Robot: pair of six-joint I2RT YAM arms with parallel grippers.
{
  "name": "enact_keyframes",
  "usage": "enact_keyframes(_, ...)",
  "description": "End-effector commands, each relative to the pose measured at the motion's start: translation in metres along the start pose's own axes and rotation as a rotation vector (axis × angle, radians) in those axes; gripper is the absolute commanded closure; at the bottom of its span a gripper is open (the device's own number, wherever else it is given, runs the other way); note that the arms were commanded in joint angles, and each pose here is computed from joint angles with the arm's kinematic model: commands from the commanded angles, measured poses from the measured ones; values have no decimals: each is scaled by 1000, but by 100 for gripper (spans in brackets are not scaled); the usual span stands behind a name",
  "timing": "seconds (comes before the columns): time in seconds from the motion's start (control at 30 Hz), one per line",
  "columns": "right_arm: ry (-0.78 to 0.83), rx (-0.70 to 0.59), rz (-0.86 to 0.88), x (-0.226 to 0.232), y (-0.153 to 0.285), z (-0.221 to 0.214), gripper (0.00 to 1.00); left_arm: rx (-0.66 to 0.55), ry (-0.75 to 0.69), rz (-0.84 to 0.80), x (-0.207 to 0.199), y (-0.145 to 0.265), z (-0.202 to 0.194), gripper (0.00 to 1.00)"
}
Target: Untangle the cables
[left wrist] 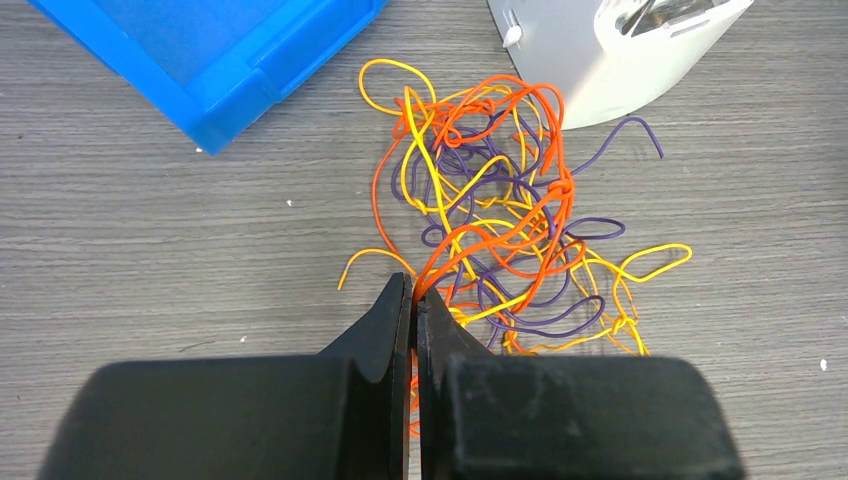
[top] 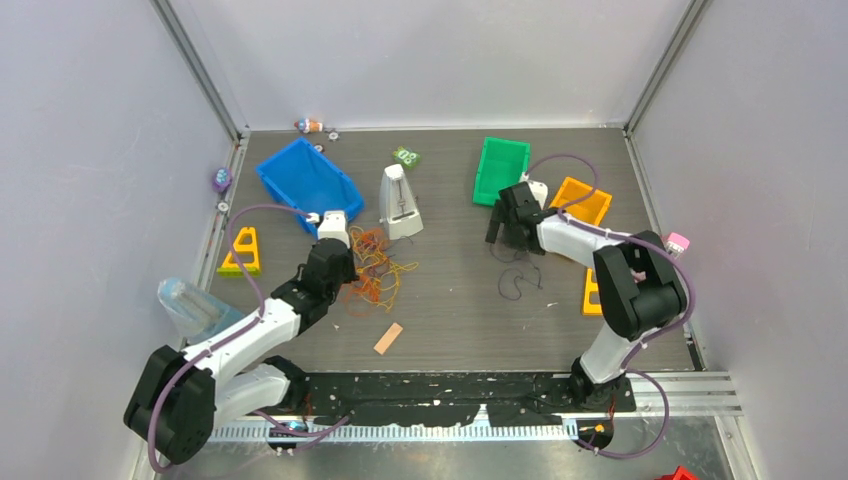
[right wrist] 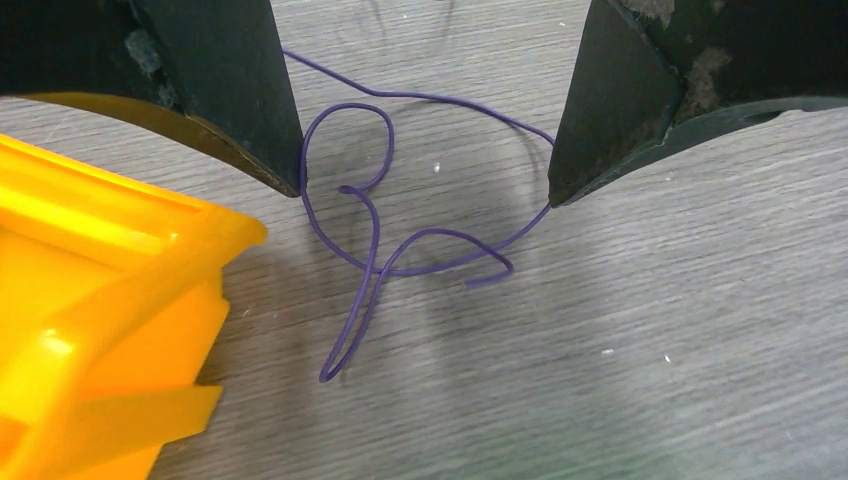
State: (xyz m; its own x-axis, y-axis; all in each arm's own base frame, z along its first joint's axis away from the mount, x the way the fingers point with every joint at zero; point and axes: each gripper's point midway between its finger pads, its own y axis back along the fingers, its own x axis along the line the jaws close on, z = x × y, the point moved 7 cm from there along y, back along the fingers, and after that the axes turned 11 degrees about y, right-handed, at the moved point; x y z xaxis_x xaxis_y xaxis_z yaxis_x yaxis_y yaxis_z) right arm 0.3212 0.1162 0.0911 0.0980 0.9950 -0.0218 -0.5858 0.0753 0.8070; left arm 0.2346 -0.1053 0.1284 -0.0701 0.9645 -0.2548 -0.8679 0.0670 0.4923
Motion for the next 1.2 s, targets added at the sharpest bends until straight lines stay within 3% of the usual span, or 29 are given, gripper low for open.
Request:
enact_keyframes(0.0, 50, 15, -102, -3, -5, -4, 5, -69, 22, -37, -8, 2, 19, 100)
enact_keyframes(0.13, 55, 33, -95, -3, -8, -12, 2, -70, 22, -39, -8, 3, 19, 100)
enact_keyframes(0.2, 51, 28, -85, -3, -6, -14, 14, -68, 22, -38, -8, 3, 19, 100)
enact_keyframes(0.23, 51, 16, -71, -2, -4, -12, 38, -70, 23, -41, -9, 3, 20, 100)
enact_keyframes(0.27, 59, 19, -46, 0, -3, -12, 54, -69, 22, -41, -9, 3, 20, 100)
enact_keyframes(0.3, 59, 10, -31, 1, 0, -10, 84, -68, 22, -41, -8, 3, 19, 100)
enact_keyframes(0.33, 64, 10, -11, 2, 2, -9, 89, -69, 22, -40, -8, 3, 20, 100)
enact_keyframes(0.37, 61, -5, 2, 3, 7, -5, 93, -72, 22, -39, -8, 3, 20, 100)
enact_keyframes(0.6, 91, -94, 78, -1, 51, 14, 95, -71, 21, -40, -8, 3, 20, 100)
enact_keyframes(0.77, 109, -100, 78, -12, 73, 7, 93, -69, 18, -40, -8, 3, 20, 100)
enact_keyframes(0.83, 97, -87, 59, -18, 76, -1, 73, -70, 20, -40, -8, 3, 20, 100)
enact_keyframes(0.9, 77, -69, 39, -23, 77, -10, 32, -69, 19, -41, -8, 3, 20, 100)
enact_keyframes(0.93, 66, -71, 39, -24, 78, -12, 27, -68, 19, -42, -9, 3, 19, 100)
enact_keyframes(0.97, 53, -54, 42, -25, 76, -20, 16, -69, 20, -42, -9, 3, 20, 100)
enact_keyframes(1.03, 39, -41, 69, -24, 75, -28, 2, -66, 17, -41, -8, 3, 19, 100)
enact_keyframes(1.17, 71, -18, 79, -24, 69, -37, 5, -66, 17, -41, -8, 3, 19, 100)
